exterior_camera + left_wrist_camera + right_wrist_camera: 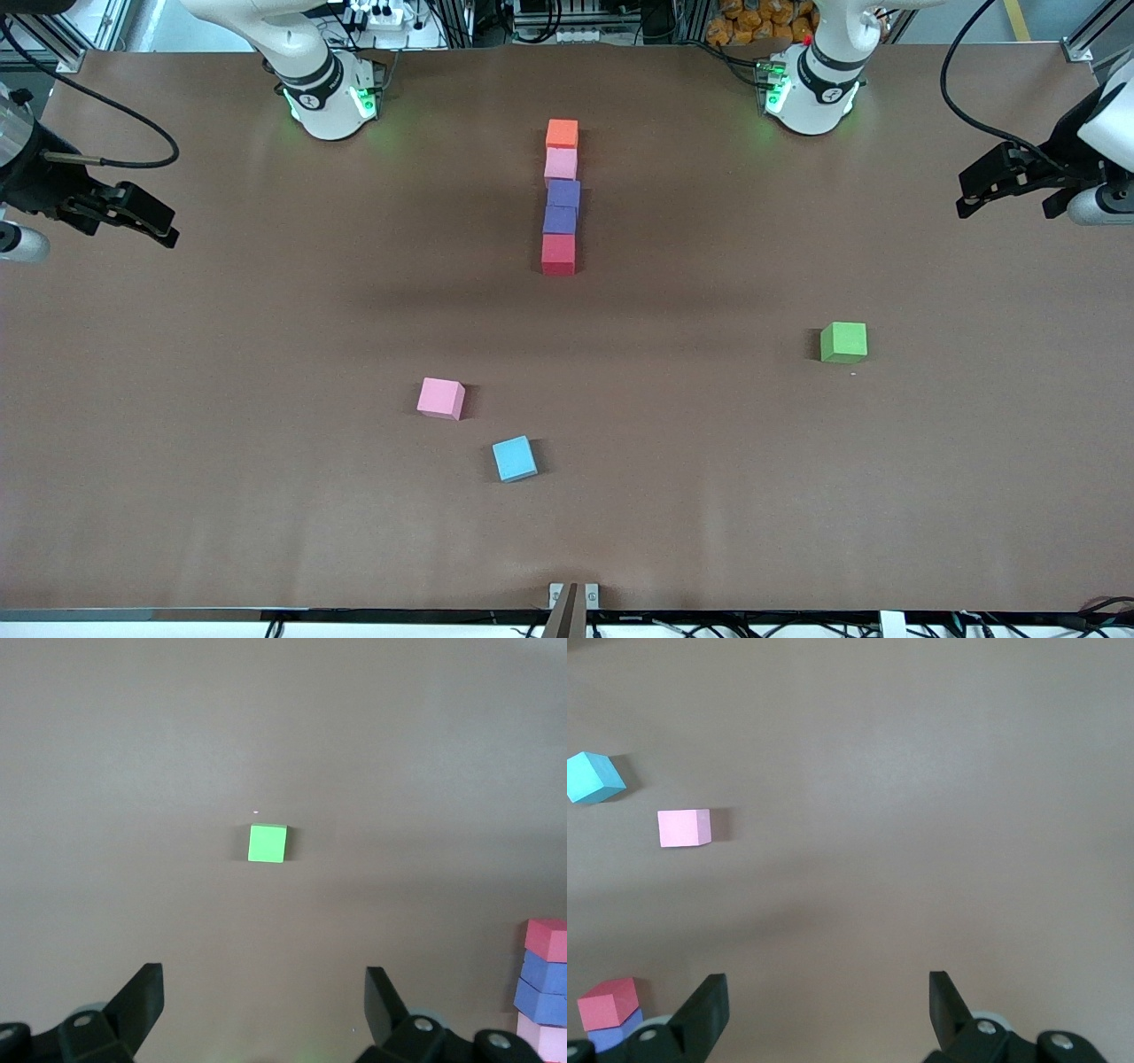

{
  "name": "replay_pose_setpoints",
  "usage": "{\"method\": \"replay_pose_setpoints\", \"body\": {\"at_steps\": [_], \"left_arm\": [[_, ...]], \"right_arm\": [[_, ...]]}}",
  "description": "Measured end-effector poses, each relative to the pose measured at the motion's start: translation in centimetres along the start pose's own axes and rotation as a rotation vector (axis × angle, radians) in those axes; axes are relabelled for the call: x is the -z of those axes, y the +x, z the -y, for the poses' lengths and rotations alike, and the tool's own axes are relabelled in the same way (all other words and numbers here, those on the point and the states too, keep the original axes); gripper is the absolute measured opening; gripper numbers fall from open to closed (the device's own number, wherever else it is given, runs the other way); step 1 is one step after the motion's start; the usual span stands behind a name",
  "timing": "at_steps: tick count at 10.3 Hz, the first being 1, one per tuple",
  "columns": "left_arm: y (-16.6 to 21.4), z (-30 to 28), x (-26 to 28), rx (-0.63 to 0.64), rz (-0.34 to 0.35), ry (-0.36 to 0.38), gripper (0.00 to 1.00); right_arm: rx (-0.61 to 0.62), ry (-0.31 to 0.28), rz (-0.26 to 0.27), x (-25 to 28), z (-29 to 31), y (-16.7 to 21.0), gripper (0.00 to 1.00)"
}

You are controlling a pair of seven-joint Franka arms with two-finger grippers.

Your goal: Arrange blocks into number 1

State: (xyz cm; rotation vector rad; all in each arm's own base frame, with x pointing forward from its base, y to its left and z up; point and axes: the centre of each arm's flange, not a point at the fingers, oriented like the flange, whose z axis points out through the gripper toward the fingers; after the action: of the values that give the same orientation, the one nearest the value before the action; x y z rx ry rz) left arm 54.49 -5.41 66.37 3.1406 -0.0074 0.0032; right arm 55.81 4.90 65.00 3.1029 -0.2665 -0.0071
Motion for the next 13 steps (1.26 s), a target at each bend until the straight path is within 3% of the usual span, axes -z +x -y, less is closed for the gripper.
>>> {"method": "replay_pose_setpoints", "body": {"at_steps": [13], "left_arm": [[0.2,-2.4,-0.9,-0.02,0.018,0.001,1.0]], "right_arm": [[0.003,0.0,0.001,0.0,0.1,0.0,1.0]]}}
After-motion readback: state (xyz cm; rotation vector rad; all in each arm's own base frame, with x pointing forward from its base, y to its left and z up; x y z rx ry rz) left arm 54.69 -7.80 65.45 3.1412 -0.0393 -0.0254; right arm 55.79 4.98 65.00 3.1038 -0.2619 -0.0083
